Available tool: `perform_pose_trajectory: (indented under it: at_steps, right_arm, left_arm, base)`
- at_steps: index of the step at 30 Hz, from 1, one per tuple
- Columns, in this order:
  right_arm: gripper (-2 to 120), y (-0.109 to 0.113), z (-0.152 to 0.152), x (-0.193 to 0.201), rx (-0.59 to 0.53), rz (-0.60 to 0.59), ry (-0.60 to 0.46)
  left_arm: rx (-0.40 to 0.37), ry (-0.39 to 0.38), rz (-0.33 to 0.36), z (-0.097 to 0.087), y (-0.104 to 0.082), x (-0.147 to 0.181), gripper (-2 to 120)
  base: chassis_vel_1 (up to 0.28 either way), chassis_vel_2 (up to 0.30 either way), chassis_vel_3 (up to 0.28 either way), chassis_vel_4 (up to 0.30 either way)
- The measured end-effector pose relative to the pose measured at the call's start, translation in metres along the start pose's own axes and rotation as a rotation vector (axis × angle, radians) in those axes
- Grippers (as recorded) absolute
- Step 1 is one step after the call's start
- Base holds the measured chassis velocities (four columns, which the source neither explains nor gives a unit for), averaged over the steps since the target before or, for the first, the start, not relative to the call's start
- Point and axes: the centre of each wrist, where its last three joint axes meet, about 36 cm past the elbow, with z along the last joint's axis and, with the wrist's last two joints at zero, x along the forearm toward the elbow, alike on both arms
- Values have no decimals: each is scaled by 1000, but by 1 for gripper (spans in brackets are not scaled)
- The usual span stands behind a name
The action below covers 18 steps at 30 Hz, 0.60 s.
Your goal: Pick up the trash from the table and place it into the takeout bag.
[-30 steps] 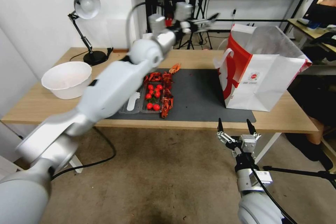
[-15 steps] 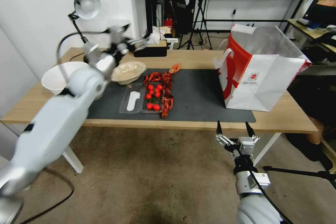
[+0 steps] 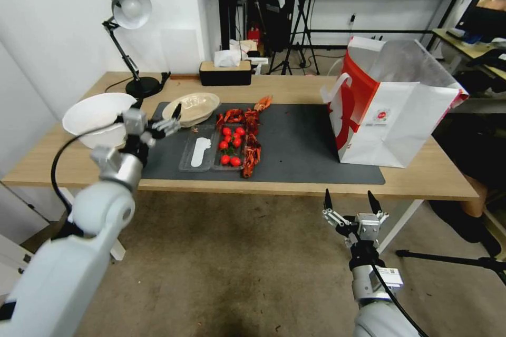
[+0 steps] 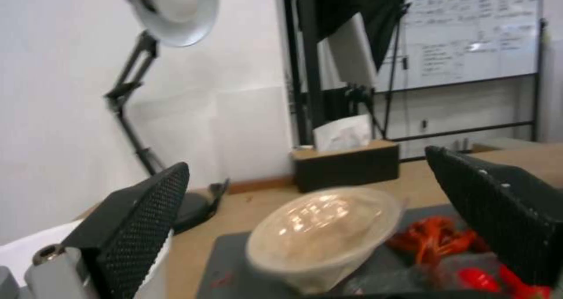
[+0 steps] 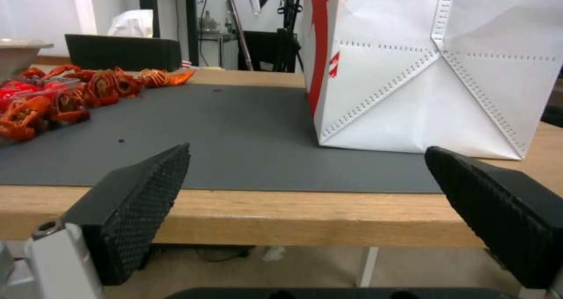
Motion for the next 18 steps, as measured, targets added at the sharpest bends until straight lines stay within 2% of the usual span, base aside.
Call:
perform_pose_trajectory:
  at_steps: [6,9,18]
  right_arm:
    - [100,-1,0,2,1,2,1]
    - [100,-1,0,2,1,3,0]
    - [100,-1,-1,1,1,3,-5]
  left_arm:
    - [-1,39,-64,14,4,30,100]
    - [-12,73,-99,29,8,54,100]
    - [-31,120,-117,51,10,96,100]
  base:
    - [0,0,0,0]
    - [0,0,0,0]
    - [0,0,0,0]
